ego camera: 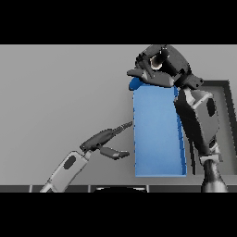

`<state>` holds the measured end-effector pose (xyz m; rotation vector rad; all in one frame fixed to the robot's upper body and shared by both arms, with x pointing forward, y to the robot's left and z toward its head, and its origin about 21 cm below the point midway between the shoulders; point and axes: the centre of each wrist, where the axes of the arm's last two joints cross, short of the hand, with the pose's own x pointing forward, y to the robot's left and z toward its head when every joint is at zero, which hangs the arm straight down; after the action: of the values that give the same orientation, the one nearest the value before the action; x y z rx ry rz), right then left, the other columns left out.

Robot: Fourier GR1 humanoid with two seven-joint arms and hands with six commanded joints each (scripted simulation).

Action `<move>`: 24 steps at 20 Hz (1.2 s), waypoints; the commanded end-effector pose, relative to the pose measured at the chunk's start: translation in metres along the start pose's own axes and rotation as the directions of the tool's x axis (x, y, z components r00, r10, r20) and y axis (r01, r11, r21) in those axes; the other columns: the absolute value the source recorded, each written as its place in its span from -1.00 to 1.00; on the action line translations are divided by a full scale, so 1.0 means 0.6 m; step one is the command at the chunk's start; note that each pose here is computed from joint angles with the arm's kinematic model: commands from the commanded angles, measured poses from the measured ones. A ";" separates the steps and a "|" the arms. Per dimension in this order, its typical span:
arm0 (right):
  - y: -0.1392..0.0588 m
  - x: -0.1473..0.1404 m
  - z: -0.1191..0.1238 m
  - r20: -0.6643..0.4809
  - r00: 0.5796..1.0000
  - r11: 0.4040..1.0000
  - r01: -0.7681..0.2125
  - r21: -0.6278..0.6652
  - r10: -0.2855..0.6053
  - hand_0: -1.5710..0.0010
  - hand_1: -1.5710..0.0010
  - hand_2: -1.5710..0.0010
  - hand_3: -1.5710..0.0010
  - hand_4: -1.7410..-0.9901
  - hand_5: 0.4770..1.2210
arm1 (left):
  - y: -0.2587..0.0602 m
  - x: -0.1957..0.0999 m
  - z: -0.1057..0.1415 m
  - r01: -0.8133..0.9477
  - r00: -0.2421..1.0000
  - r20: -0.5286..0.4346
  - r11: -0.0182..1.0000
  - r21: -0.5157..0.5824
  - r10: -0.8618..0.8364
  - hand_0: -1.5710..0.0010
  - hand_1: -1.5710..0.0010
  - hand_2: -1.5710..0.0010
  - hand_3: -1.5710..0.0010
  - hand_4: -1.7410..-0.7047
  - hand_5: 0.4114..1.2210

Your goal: Pick up the blue pipe and place it into the blue bin.

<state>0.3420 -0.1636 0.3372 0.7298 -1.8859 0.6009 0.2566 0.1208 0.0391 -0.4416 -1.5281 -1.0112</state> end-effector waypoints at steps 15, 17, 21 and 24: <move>-0.110 -0.230 0.184 -0.517 0.817 0.876 -0.033 -0.482 -0.254 -1.00 -1.00 -1.00 -1.00 -1.00 0.73 | 0.008 0.000 0.000 -0.020 1.000 -0.006 1.000 0.015 0.020 1.00 1.00 1.00 1.00 0.66 -0.87; -0.104 -0.258 0.200 -0.572 0.769 0.872 -0.039 -0.487 -0.285 -1.00 -1.00 -1.00 -1.00 -0.87 0.74 | 0.007 0.001 -0.001 -0.018 1.000 -0.011 1.000 0.021 0.018 1.00 1.00 1.00 1.00 0.66 -0.87; -0.095 -0.317 0.247 -0.703 0.634 0.877 -0.080 -0.474 -0.322 -1.00 -1.00 -1.00 -0.69 -0.62 0.70 | 0.011 -0.002 -0.001 -0.018 1.000 -0.022 1.000 0.026 0.018 1.00 1.00 1.00 1.00 0.65 -0.89; -0.083 -0.347 0.258 -0.756 0.493 0.849 -0.062 -0.525 -0.431 -0.33 -0.19 -0.13 0.09 -0.24 0.85 | 0.007 0.002 -0.006 -0.019 1.000 -0.018 1.000 0.023 0.019 1.00 1.00 1.00 1.00 0.65 -0.90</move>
<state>0.3506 -0.2574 0.0905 0.1884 -0.8905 0.2157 0.2616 0.1197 0.0415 -0.4312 -1.5169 -0.9796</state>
